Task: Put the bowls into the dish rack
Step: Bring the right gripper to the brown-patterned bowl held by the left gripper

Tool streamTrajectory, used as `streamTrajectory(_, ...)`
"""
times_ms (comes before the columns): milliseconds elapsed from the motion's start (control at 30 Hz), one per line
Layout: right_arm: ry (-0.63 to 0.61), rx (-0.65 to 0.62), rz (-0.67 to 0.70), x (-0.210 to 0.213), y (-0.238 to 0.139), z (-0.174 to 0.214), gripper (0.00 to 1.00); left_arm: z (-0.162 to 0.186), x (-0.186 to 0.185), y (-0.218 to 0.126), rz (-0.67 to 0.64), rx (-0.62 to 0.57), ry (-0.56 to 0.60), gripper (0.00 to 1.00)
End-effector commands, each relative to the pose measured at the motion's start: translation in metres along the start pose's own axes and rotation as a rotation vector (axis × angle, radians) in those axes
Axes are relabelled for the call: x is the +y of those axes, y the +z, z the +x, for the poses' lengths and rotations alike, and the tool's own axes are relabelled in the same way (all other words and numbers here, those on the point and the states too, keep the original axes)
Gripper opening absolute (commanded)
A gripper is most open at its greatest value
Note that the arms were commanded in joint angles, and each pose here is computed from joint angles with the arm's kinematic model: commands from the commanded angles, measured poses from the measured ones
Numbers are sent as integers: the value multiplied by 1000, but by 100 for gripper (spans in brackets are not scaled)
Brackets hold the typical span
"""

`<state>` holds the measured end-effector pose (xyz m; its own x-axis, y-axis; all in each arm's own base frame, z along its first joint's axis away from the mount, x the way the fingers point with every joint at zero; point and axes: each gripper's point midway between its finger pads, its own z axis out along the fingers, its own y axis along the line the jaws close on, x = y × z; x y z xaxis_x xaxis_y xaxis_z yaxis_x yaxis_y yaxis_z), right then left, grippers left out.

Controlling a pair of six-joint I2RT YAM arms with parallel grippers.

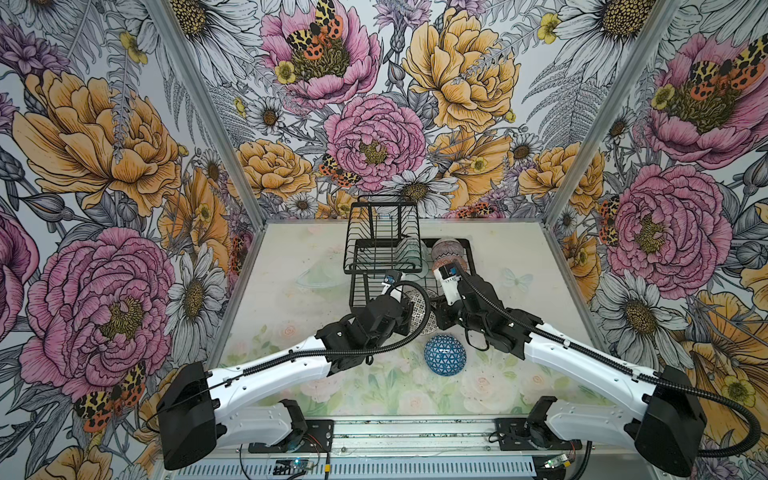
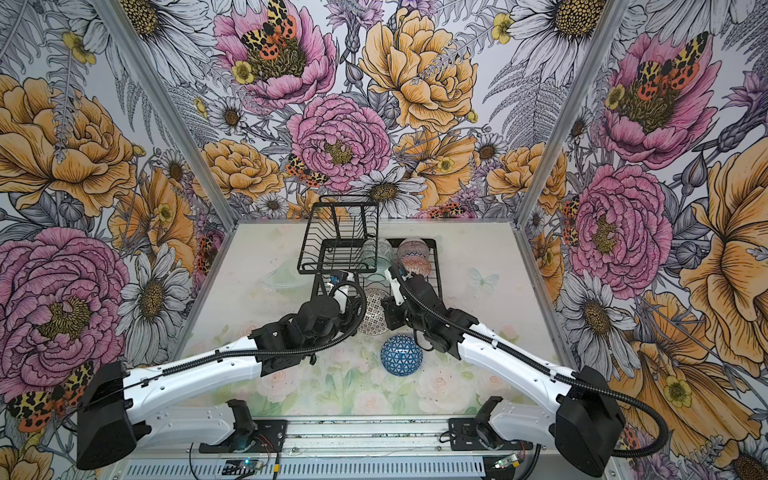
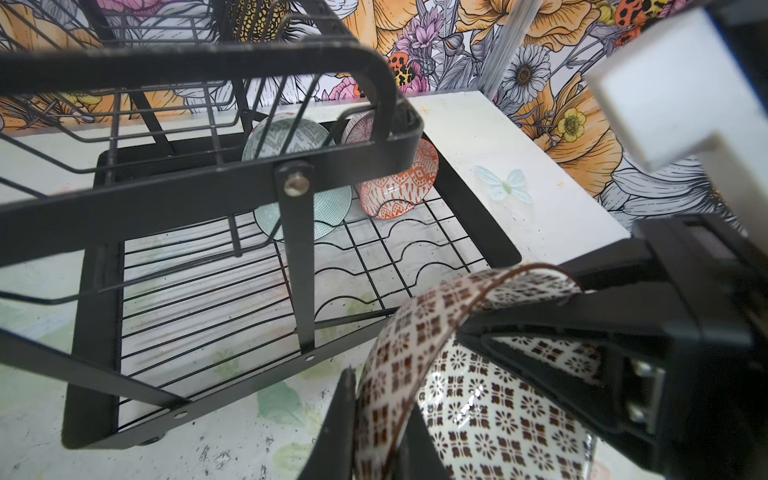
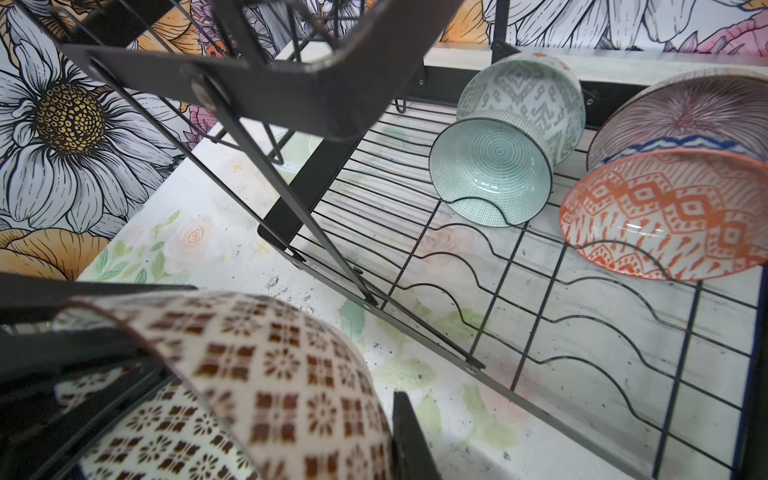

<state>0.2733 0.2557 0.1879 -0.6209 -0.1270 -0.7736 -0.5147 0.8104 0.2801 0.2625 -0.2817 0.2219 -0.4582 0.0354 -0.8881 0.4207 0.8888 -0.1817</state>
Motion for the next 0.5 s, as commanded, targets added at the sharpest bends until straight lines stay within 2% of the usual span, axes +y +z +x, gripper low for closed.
streamTrajectory(0, 17, -54, -117, 20, -14, -13, 0, -25, -20, -8, 91, -41, -31, 7)
streamTrajectory(33, 13, -57, -114, 19, -14, -13, 0, -23, -19, -7, 89, -31, -27, 11)
streamTrajectory(100, 3, -61, -110, 19, -15, -13, 0, -20, -18, -7, 84, -17, -20, 28)
streamTrajectory(167, -10, -70, -109, 19, -18, -15, 0, -17, -15, -8, 68, 2, -11, 56)
streamTrajectory(267, -35, -92, -89, 14, -24, -17, 0, -14, -9, -10, 32, 30, 9, 87)
streamTrajectory(333, -60, -110, -72, 11, -28, -18, 0, -13, -5, -13, 20, 40, 15, 99)
streamTrajectory(467, -115, -155, -31, 2, -39, -27, 0, -13, 2, -20, 8, 40, 15, 99)
